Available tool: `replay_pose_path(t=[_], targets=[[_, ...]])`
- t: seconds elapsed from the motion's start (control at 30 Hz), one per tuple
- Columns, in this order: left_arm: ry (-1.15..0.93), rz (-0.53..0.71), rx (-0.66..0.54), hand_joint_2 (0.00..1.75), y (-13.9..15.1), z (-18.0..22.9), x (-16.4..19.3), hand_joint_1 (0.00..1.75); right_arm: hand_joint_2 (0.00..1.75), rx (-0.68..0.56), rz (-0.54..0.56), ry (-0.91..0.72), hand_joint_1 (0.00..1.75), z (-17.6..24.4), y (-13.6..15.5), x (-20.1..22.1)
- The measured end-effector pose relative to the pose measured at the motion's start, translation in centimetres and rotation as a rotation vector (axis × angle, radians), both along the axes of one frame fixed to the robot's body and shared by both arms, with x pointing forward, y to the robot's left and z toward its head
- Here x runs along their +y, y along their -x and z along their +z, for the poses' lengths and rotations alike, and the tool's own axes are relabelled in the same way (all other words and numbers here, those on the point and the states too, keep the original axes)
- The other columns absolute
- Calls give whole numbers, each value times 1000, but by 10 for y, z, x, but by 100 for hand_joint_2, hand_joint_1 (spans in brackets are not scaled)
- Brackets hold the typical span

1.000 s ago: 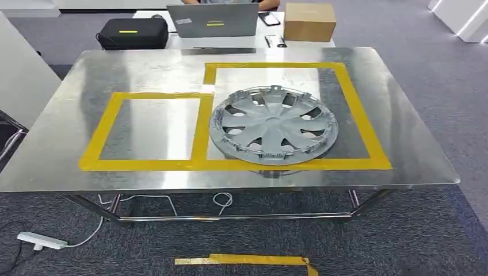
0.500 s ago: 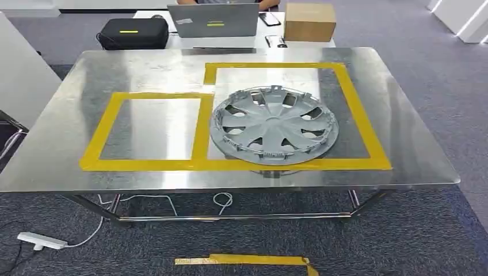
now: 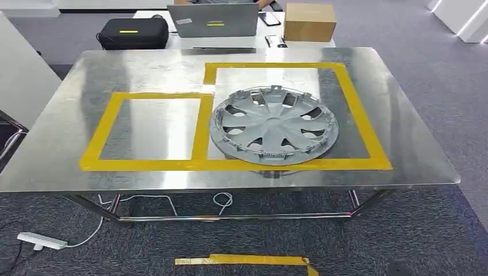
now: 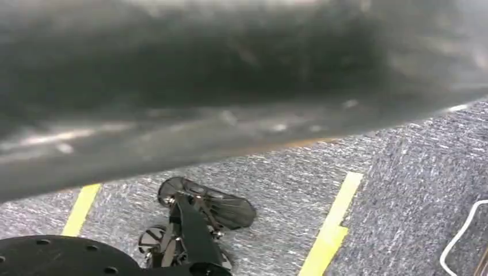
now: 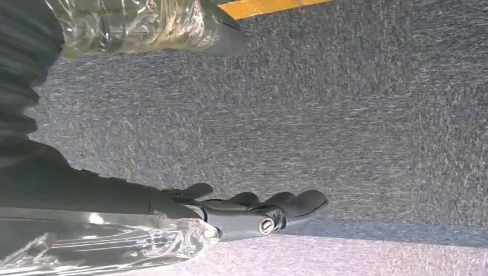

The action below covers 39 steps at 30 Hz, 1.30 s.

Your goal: Take the parts from the cabinet and place them on the table.

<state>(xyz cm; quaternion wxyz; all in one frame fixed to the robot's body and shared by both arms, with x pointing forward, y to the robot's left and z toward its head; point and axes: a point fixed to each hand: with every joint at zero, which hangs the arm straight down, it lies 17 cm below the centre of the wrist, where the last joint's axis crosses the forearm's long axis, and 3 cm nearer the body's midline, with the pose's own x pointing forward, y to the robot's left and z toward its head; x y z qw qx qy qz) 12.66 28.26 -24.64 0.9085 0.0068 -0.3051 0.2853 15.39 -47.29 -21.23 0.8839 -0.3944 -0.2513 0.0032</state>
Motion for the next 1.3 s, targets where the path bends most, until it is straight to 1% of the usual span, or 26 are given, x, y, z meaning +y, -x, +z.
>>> replay_pose_path(t=[0.13,0.33,0.37,0.43,0.53,0.67,0.9,0.97,1.07,1.3], targets=[[36,-14,12,0,1,-1,-7,0,175,45,-14,-28,0,-7,6,4],[68,-52,40,0,5,-4,-15,0,175,138,-3,-174,0,-28,17,30],[67,-70,46,0,6,-5,-16,0,175,168,9,-226,0,-35,21,41],[67,-94,55,0,7,-6,-18,0,175,200,33,-271,0,-41,26,51],[61,-150,66,0,9,-7,-23,0,175,253,76,-297,0,-46,34,61],[52,-261,73,0,10,-7,-34,0,175,316,148,-303,0,-50,38,71],[48,-361,77,0,12,-7,-46,0,175,347,197,-318,0,-53,40,80],[40,-394,78,0,13,-7,-49,0,175,340,207,-319,0,-52,38,81],[14,-491,68,0,14,-7,-57,0,175,304,214,-335,0,-52,30,86],[9,-560,62,0,16,-6,-66,0,175,286,217,-349,0,-51,25,91]])
